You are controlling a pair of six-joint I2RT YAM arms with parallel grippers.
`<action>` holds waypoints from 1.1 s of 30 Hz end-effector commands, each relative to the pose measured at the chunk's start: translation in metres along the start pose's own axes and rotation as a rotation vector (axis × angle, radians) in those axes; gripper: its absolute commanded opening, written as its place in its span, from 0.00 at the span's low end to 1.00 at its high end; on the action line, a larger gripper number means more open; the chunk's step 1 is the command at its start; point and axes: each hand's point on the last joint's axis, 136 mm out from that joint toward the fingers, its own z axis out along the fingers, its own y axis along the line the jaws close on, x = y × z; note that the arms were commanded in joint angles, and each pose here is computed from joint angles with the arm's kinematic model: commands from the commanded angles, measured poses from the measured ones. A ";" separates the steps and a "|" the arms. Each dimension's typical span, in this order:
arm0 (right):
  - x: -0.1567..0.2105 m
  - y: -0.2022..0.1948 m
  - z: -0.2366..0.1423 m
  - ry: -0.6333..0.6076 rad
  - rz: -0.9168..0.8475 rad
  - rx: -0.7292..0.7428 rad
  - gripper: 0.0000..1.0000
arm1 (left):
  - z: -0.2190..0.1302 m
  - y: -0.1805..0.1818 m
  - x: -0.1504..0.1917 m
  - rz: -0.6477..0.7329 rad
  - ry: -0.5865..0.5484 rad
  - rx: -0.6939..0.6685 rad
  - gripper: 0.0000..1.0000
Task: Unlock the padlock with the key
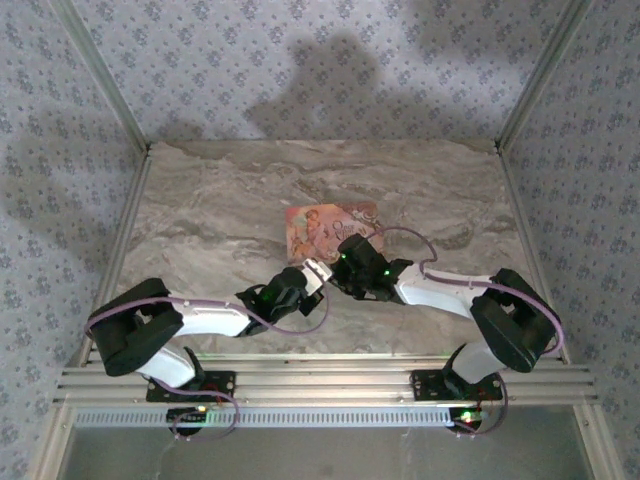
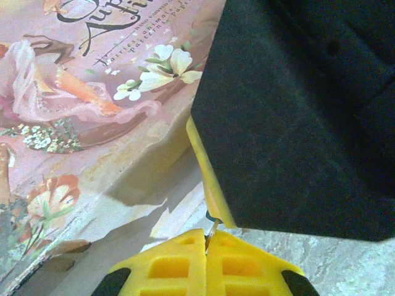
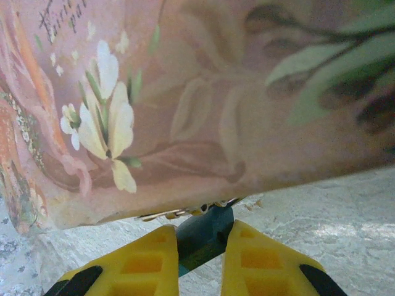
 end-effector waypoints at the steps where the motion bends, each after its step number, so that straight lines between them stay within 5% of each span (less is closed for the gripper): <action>1: 0.000 0.003 -0.005 0.003 0.029 0.003 0.00 | 0.000 -0.023 -0.009 0.163 -0.026 0.052 0.00; 3: 0.000 0.003 -0.006 -0.001 0.038 0.001 0.03 | 0.000 -0.024 -0.009 0.155 -0.033 0.054 0.00; 6: -0.001 0.001 -0.007 -0.014 0.058 0.001 0.34 | 0.000 -0.024 -0.009 0.141 -0.034 0.054 0.00; 8: -0.002 -0.001 -0.008 -0.023 0.068 0.003 0.42 | 0.001 -0.024 -0.008 0.129 -0.035 0.052 0.00; 33: -0.021 -0.015 -0.032 -0.208 0.239 -0.057 0.45 | 0.003 -0.019 -0.002 -0.031 -0.067 0.013 0.00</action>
